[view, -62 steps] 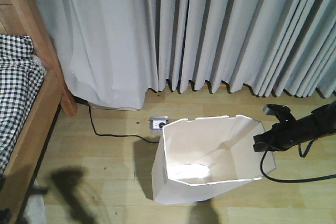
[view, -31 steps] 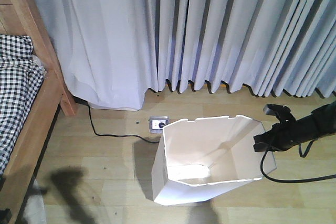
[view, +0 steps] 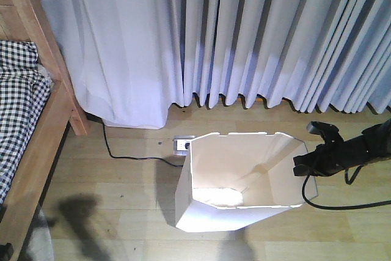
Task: Move trash bin to bedside with robot
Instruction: 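Lower the held bin onto the floor beside the bed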
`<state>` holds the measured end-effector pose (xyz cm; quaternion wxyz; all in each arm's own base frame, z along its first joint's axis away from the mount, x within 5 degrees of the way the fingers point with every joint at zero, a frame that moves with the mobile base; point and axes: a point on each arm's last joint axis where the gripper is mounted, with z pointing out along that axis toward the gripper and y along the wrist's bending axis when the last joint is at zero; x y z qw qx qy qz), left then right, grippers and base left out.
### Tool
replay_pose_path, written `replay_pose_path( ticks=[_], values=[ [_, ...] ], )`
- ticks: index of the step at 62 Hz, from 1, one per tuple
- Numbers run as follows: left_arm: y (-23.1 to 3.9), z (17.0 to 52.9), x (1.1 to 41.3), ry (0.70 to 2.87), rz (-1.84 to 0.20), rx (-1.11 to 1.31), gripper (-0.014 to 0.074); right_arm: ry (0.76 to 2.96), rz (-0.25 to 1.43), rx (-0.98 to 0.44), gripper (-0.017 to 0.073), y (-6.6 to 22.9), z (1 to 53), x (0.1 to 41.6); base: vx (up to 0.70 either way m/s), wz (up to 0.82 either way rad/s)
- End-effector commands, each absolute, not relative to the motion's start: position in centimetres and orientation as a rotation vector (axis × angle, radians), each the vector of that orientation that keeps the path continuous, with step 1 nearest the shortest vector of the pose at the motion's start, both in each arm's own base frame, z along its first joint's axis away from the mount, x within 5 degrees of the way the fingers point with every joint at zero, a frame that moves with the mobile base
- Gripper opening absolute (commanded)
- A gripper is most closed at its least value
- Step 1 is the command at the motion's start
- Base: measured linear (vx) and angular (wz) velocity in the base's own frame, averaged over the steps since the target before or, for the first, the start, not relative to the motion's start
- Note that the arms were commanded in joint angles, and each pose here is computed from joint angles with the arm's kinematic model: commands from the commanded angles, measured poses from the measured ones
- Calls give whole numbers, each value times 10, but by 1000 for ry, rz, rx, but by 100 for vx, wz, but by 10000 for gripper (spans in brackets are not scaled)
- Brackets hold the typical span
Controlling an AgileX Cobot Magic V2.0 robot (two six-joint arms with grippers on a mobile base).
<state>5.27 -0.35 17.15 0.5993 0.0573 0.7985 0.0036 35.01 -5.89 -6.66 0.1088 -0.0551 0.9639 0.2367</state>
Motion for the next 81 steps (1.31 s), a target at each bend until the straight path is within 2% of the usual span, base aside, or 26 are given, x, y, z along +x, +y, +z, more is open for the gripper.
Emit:
replay_pose_path(
  ticks=[1, 15, 26, 43, 51, 68, 81],
  values=[
    [-4, 173, 54, 1780, 5, 124, -7, 2706, 892, -110, -3, -52, -37, 364, 0, 0],
    [-4, 173, 54, 1780, 5, 124, -7, 2753, 762, 46, -3, -59, -65, 365, 0, 0],
    [-4, 173, 54, 1780, 5, 124, -7, 2741, 820, 35, -3, -53, -87, 378, 0, 0],
    [-4, 173, 54, 1780, 5, 124, -7, 2793, 779, -31, -3, -25, -120, 398, 0, 0],
    [-4, 173, 54, 1780, 5, 124, -7, 2834, 794, 14, -1, -17, -136, 402, 0, 0],
    [-4, 173, 54, 1780, 5, 124, -7, 2868, 764, 82, 5, -19, -155, 411, 0, 0],
    [-4, 173, 54, 1780, 5, 124, -7, 2839, 745, 49, 10, -20, -162, 422, 0, 0]
  ],
)
